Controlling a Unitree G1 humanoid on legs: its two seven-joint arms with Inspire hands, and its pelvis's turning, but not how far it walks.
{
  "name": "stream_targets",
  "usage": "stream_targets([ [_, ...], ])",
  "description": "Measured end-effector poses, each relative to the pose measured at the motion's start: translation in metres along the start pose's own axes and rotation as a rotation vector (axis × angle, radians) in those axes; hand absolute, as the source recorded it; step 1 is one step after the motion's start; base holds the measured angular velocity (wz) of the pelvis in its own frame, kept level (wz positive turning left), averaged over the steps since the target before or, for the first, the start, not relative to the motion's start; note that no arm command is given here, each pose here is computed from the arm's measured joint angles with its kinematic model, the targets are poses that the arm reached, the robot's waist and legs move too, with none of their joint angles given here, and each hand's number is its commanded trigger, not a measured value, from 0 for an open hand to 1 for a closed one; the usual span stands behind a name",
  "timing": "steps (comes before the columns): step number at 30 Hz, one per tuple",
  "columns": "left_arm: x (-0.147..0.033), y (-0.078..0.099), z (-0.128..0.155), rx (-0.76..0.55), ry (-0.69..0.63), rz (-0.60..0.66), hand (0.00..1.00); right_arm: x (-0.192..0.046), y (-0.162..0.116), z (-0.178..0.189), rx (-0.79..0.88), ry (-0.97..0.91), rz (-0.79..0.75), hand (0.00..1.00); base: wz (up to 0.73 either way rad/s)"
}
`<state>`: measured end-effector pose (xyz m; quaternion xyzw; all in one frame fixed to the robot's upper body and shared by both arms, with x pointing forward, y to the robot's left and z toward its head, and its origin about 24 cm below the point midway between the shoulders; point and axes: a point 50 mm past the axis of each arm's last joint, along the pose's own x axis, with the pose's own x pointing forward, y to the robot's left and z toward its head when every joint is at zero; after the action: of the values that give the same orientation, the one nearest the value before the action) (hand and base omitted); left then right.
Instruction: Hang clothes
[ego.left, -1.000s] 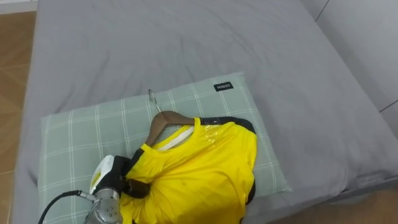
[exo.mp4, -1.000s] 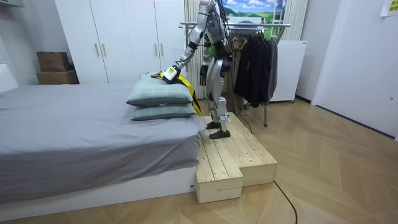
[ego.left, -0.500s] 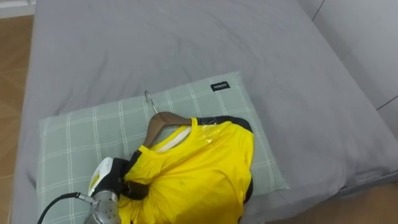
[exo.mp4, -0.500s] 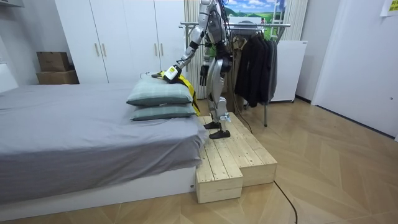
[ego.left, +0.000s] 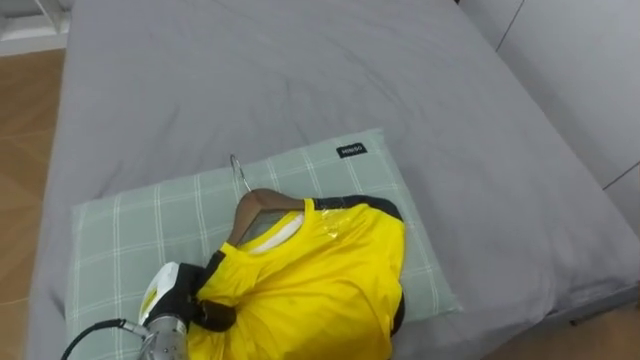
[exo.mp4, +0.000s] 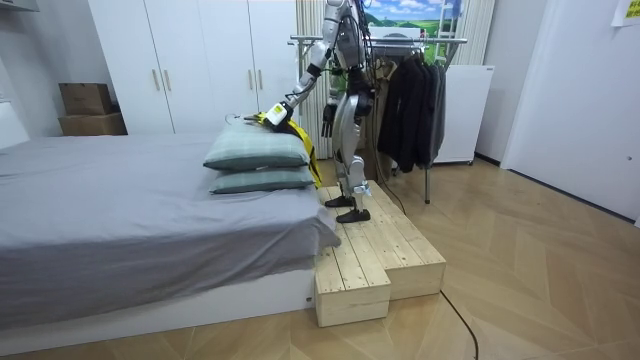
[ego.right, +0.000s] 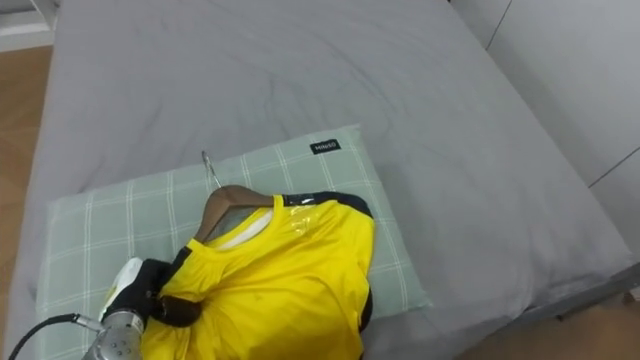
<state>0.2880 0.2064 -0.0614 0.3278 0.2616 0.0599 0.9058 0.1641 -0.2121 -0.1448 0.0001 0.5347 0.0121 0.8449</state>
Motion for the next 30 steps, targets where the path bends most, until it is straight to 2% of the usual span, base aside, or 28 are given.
stream_targets([
  [8,-0.003,-0.003,-0.008,0.005,0.012,-0.007,1.00,-0.005,-0.015,-0.022,0.018,0.029,-0.026,0.00,0.03],
  [11,-0.002,0.002,-0.009,0.009,0.010,0.006,1.00,-0.008,-0.021,-0.032,0.035,0.045,-0.039,0.00,0.03],
  [18,-0.008,0.009,-0.007,0.043,-0.079,0.086,1.00,-0.017,-0.033,-0.063,0.110,0.099,-0.086,0.00,0.02],
  [30,-0.016,0.018,0.004,0.058,-0.198,0.168,1.00,-0.022,-0.039,-0.077,0.140,0.126,-0.110,0.00,0.05],
])
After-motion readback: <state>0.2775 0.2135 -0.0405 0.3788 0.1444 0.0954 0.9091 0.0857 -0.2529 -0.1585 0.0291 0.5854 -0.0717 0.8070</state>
